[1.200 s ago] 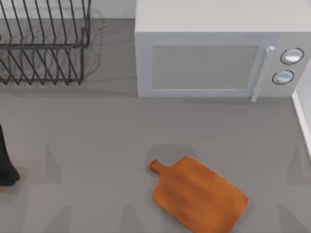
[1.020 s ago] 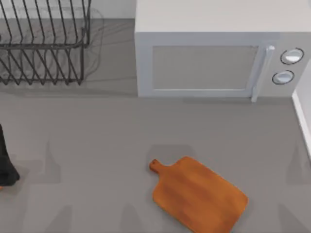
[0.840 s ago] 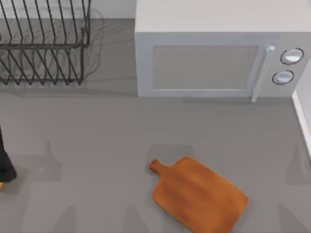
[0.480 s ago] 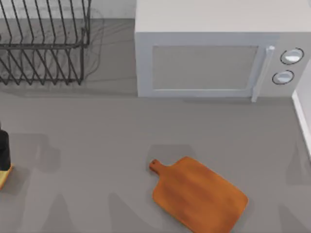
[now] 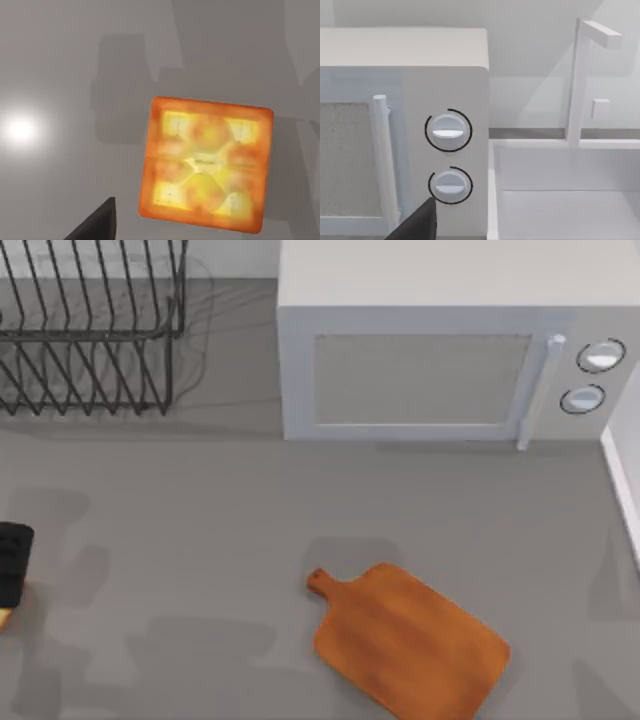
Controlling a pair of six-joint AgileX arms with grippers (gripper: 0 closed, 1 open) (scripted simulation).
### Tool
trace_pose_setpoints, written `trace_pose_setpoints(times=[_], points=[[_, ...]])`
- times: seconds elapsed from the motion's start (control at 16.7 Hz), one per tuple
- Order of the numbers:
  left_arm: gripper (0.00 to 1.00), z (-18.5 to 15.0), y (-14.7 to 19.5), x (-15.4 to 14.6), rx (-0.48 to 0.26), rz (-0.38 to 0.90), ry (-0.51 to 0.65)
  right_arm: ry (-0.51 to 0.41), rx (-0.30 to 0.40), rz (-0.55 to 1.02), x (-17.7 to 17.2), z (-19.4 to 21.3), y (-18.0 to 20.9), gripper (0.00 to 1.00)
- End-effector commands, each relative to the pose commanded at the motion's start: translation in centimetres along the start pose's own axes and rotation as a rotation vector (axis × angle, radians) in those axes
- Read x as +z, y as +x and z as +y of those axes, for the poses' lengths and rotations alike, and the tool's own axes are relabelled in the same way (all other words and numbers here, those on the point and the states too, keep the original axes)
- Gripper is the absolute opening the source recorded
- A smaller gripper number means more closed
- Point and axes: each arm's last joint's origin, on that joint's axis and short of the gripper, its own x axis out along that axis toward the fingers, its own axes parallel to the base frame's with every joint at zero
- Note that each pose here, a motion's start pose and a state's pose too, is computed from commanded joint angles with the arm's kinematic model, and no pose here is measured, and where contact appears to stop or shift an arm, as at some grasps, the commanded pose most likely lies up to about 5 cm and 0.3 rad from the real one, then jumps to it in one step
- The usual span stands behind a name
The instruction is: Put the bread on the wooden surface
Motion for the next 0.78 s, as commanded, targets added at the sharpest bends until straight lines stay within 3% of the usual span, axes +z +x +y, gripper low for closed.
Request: trace_pose_setpoints(times=[0.42,0.78], points=[[1.00,2.3,5.1,4.6,-0.120,0.419,0.065,0.000,0.000,0.000,0.0,0.0,0.0,1.00],[1.00,2.9,6.1,6.2,-0.140,0.466,0.100,0.000,0.000,0.000,0.0,0.0,0.0,1.00]])
